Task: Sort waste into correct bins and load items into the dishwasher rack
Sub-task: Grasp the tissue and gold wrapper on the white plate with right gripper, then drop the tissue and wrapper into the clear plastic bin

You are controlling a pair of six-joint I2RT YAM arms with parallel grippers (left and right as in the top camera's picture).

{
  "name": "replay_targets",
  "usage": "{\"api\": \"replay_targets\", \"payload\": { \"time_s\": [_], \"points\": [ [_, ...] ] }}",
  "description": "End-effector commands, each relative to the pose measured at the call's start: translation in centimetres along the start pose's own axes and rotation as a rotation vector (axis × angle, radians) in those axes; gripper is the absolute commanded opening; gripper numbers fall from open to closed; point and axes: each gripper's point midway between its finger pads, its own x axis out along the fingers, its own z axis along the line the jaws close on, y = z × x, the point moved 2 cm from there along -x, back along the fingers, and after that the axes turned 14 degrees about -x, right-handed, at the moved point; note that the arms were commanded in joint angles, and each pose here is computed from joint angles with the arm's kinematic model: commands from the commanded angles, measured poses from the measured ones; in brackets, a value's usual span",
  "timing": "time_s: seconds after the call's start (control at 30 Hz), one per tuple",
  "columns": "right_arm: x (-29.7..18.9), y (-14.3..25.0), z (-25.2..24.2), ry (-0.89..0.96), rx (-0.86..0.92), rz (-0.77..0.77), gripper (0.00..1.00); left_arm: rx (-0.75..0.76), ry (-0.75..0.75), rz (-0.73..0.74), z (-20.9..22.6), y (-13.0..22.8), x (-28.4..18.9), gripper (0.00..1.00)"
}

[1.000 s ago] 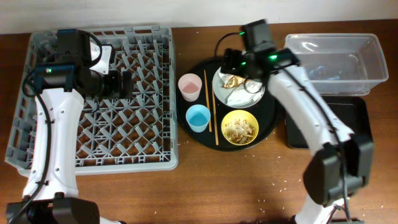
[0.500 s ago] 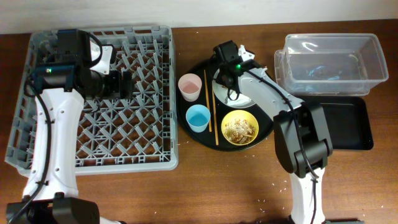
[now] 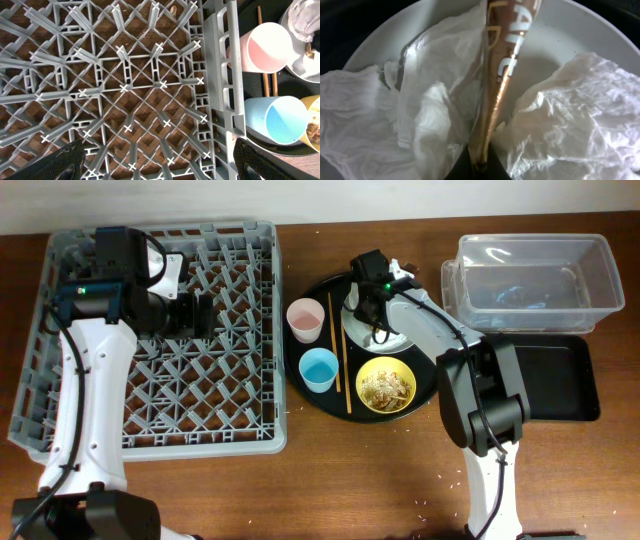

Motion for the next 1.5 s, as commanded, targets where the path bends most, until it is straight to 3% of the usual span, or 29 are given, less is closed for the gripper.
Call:
{"api": "replay_targets", "payload": {
  "time_s": [0.0,0.17,0.37,0.6,0.73,0.77,0.8,0.83,1.0,1.03,1.1,1.2,1.33,1.4,1.47],
  "points": [
    [-3.5,-1.3,0.4,-0.063,-0.156,-0.023,0.04,0.015,0.022,-0.007,-0.6,-0.3,-0.1,0.94],
    [-13.5,-3.8,-1.1,-0.114,-0.236,-0.133,0.04,0.015,0.021,-0.006,-0.6,-0.3,-0.1,0.94],
    [-21.0,-7.5,-8.2,-0.096,-0.097,-0.282,0.04,0.015,0.021,-0.001,-0.6,-0.2,-0.1,0.94],
    [-17.6,-13.7,-22.6,0.061,0.234,-0.415,0.04,0.014,0.020,0.002,-0.6,-0.1,-0.1,0.94],
    [-11.8,-13.2,-27.0,0.122,0.327,-0.339,0.04,0.013,0.020,0.006,-0.5,0.0,-0.1,0.94],
    [-10.4,-12.8,-27.5,0.128,0.333,-0.315,0.11,0.013,0.020,0.007,-0.5,0.0,-0.1,0.94],
    [-9.7,-12.7,-27.5,0.116,0.333,-0.303,0.50,0.013,0.020,0.006,-0.5,0.0,-0.1,0.94],
    [-9.8,-13.1,-27.2,0.094,0.327,-0.317,0.66,0.013,0.020,0.007,-0.5,0.0,-0.1,0.94],
    [-19.0,-15.9,-24.4,-0.116,0.216,-0.479,0.88,0.011,0.013,0.023,-0.4,0.4,-0.2,0.93],
    [-21.1,-15.0,-23.3,-0.176,0.164,-0.469,0.89,0.011,0.014,0.016,-0.5,0.3,-0.5,0.93],
    [-25.8,-11.7,-20.5,-0.335,0.004,-0.422,0.82,0.017,0.020,-0.017,-0.9,-0.2,-2.6,0.92],
    [-30.1,-7.0,-18.3,-0.441,-0.047,-0.339,0.82,0.030,0.039,-0.094,-1.8,-0.8,-7.1,0.91],
    [-30.0,-1.1,-14.5,-0.490,-0.103,-0.097,0.81,0.042,0.081,-0.142,-2.7,0.7,-10.9,0.91],
    [-28.9,0.4,-11.5,-0.519,-0.171,-0.033,0.74,0.045,0.083,-0.155,-2.7,0.9,-11.6,0.91],
    [-24.8,2.5,-8.2,-0.381,-0.180,0.055,0.73,0.044,0.073,-0.161,-2.6,0.8,-11.6,0.91]
  ]
}}
